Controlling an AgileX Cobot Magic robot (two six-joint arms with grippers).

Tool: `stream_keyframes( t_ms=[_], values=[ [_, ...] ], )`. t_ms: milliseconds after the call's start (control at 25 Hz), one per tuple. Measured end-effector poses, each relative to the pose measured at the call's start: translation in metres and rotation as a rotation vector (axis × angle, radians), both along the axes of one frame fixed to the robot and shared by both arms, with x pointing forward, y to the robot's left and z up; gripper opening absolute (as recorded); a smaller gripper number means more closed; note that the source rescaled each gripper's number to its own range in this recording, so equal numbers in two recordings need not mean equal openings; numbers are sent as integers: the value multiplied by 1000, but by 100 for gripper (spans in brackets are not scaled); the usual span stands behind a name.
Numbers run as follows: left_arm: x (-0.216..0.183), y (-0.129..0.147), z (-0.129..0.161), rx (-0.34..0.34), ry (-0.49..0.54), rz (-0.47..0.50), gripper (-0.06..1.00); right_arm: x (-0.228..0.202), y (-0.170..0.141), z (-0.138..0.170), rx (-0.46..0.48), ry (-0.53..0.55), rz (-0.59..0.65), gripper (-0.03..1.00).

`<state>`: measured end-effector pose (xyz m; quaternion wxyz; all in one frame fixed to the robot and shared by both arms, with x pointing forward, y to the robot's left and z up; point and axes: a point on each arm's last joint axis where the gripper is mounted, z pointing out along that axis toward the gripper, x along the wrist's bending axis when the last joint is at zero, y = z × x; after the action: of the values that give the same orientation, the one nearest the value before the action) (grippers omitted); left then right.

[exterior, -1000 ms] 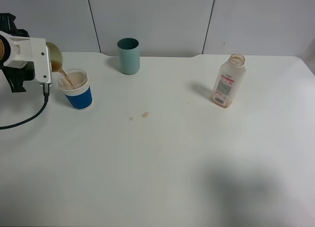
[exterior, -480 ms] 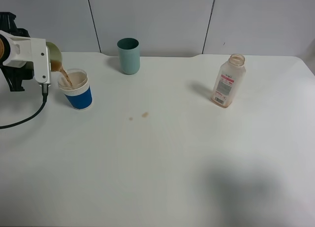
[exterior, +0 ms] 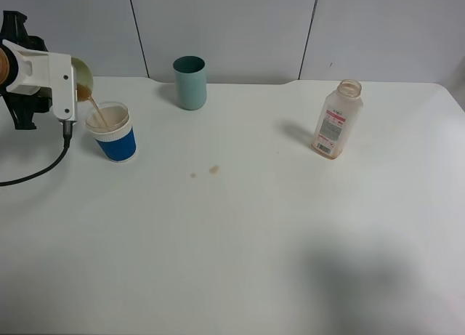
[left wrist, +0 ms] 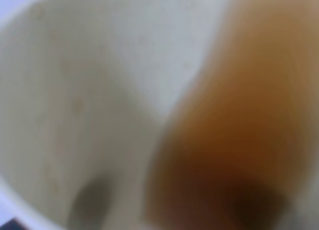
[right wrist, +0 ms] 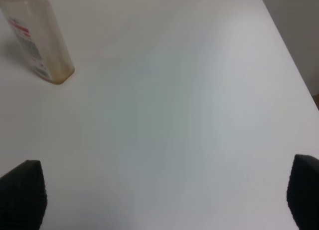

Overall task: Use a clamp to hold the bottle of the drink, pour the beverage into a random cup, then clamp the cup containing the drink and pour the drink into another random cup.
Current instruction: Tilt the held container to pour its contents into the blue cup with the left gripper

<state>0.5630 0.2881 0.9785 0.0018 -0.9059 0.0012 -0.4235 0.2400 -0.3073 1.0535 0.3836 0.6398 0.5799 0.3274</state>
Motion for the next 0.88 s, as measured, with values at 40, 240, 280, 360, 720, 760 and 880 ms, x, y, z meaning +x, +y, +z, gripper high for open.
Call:
stream_keyframes(
  t_ms=[40,240,280,360,720,760,880],
  values=[
    [0,0,0,4,0,1,0,0,0,0,0,0,0,93],
    [0,1,0,17,0,0,0,0,0,0,0,0,0,93],
    [0,1,0,24,0,-3,0,0,0,0,0,0,0,93],
    [0,1,0,31,0,-3,0,0,0,0,0,0,0,93],
    [0,-5,0,60,-1,-28,0,0,0,0,0,0,0,93],
    [0,-5,0,61,-1,-29,0,0,0,0,0,0,0,93],
    [0,-4,0,70,-1,-27,0,0,0,0,0,0,0,93]
  ],
)
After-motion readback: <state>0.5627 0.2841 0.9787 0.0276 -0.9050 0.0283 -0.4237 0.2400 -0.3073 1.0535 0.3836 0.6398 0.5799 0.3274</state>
